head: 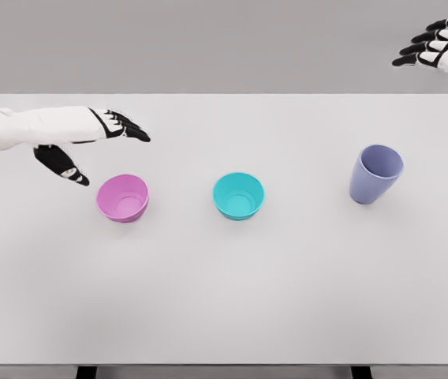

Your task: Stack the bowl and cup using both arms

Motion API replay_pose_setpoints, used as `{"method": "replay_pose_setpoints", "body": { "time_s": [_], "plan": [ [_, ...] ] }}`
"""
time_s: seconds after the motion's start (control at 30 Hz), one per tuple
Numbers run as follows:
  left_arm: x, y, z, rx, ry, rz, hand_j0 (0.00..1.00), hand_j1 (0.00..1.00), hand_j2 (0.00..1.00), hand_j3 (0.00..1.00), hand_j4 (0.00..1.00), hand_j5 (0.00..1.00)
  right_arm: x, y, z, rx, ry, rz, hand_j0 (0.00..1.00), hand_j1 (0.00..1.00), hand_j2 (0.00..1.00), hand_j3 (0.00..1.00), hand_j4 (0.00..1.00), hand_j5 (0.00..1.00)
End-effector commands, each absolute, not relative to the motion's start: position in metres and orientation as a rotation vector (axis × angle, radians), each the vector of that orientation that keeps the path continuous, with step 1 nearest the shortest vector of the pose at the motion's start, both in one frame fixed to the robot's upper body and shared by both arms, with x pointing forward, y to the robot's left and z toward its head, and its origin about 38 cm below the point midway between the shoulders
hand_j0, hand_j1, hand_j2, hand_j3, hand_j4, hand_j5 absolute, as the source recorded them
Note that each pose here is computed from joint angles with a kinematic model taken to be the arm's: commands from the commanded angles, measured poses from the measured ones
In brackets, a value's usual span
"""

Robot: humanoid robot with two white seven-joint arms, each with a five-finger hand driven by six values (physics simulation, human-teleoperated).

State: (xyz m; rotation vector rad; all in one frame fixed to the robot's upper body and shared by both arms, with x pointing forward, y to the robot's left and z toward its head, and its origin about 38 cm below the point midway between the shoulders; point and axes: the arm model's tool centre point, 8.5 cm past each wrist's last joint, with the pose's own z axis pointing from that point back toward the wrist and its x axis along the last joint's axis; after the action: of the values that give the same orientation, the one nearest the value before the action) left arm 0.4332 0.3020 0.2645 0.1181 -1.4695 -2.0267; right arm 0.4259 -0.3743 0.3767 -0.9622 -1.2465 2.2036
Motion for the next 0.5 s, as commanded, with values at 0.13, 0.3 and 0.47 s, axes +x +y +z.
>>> {"method": "replay_pose_setpoints", "body": {
  "time_s": [0.13, 0.3, 0.47],
  "plan": [
    [0.401, 0.305, 0.247, 0.007, -1.402, -2.056, 1.0, 1.0, 1.0, 1.0, 1.0, 1.0, 0.425, -0.376, 0.373, -0.951, -1.24, 2.201, 1.0, 1.0, 1.0, 1.0, 1.0, 1.0],
    [0.396, 0.298, 0.248, -0.009, -1.411, -2.08, 1.0, 1.0, 1.0, 1.0, 1.0, 1.0, 0.428, -0.367, 0.359, -0.903, -1.255, 2.213, 1.0, 1.0, 1.0, 1.0, 1.0, 1.0],
    [0.396, 0.294, 0.254, -0.005, -1.429, -2.09, 1.0, 1.0, 1.0, 1.0, 1.0, 1.0, 0.436, -0.339, 0.343, -0.83, -1.324, 2.233, 1.0, 1.0, 1.0, 1.0, 1.0, 1.0]
  ]
}}
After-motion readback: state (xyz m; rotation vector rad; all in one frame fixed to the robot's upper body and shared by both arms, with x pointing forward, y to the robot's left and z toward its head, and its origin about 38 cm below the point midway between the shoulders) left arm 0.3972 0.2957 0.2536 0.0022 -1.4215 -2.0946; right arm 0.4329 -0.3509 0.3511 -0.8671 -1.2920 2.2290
